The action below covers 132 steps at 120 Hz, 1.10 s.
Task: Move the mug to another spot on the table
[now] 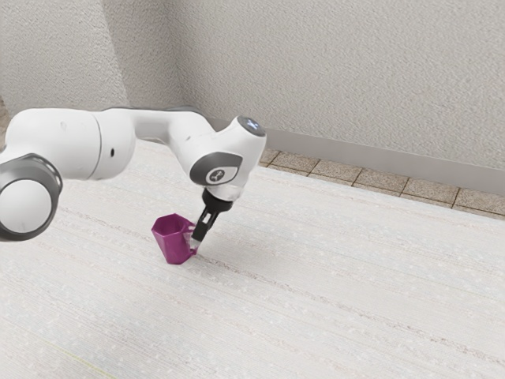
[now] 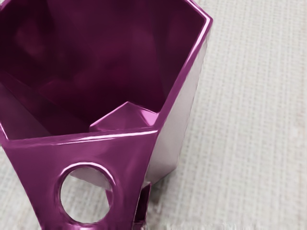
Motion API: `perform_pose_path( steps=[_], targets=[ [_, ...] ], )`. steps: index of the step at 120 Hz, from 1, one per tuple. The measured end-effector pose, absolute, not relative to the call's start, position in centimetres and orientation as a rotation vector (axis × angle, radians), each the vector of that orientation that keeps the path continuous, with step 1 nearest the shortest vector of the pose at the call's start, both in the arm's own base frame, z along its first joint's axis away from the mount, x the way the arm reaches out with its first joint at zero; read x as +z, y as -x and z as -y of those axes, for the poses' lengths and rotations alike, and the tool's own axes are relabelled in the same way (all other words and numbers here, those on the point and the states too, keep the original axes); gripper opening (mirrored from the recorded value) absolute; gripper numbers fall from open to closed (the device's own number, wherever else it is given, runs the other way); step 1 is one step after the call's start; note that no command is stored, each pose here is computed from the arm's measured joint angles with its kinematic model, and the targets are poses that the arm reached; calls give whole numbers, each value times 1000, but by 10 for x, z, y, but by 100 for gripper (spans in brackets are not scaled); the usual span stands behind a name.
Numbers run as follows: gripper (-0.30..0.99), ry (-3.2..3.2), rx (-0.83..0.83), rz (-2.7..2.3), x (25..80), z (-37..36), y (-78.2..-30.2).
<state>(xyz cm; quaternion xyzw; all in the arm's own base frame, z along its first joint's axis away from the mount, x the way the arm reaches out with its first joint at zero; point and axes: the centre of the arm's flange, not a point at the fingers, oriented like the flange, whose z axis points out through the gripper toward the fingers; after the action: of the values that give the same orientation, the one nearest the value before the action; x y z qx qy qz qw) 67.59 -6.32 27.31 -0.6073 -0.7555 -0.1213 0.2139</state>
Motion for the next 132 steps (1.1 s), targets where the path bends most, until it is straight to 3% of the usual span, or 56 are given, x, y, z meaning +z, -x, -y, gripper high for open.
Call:
perform_pose_path(
  steps=[40,76,132],
  targets=[
    [67,1948,-203,2224,353,96,-669],
    [69,2484,-126,1803,420,108,-644],
    [69,2936,-138,1106,603,17,-604]
  ],
)
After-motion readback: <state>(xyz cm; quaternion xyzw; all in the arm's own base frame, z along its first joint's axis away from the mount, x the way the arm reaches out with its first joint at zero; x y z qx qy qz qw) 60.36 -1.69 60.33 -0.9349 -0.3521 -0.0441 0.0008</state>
